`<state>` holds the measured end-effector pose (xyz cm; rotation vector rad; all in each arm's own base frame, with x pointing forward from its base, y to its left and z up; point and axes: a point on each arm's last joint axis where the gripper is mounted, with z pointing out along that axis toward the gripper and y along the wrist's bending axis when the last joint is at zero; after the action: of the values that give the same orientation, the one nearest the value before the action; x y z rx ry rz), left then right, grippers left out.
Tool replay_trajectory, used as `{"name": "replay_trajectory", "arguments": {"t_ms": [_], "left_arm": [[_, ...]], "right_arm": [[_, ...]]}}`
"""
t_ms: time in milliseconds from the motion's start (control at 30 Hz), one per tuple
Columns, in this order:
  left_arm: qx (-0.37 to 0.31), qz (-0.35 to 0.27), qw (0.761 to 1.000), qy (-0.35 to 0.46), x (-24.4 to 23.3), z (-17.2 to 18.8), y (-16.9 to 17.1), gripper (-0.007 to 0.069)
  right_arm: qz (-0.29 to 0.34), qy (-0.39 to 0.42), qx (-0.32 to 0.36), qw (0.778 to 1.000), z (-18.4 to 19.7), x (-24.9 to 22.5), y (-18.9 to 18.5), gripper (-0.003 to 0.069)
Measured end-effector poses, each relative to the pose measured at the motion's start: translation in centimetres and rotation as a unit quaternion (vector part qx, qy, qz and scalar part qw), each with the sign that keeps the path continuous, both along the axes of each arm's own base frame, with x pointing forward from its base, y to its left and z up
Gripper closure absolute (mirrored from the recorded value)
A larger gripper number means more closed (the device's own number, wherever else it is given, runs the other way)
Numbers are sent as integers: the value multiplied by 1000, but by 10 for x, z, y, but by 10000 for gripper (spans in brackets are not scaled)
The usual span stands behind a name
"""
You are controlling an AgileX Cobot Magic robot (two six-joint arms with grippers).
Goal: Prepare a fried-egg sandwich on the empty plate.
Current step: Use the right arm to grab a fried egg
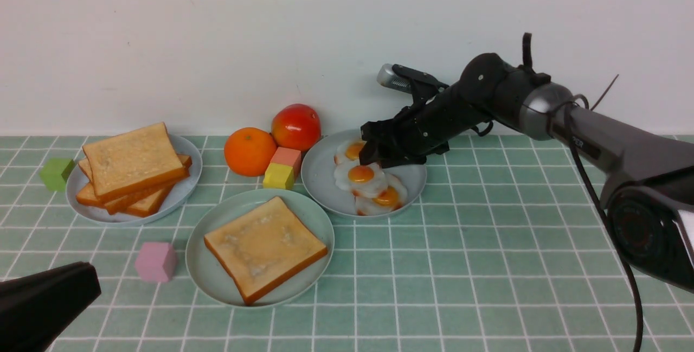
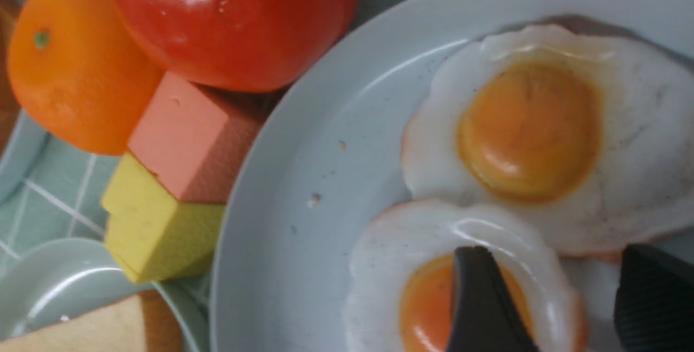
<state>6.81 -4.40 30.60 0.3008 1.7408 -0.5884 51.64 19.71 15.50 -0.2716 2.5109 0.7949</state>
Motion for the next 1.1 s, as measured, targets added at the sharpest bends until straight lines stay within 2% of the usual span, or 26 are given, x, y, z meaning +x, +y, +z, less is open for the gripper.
{"name": "replay_trajectory", "arguments": {"t_ms": [367,767,1100], "left_arm": [[3,0,1000,5,0,-3,0,638],[3,0,1000,7,0,-3,0,636],[3,0,1000,7,0,-3,0,631]], "right_arm": [[6,-6,-25,1000,-4,1,-3,309],[19,-11,-8,1000,-5,1,1,465],[17,-11,-3,1000,-10,2,1,475]]}}
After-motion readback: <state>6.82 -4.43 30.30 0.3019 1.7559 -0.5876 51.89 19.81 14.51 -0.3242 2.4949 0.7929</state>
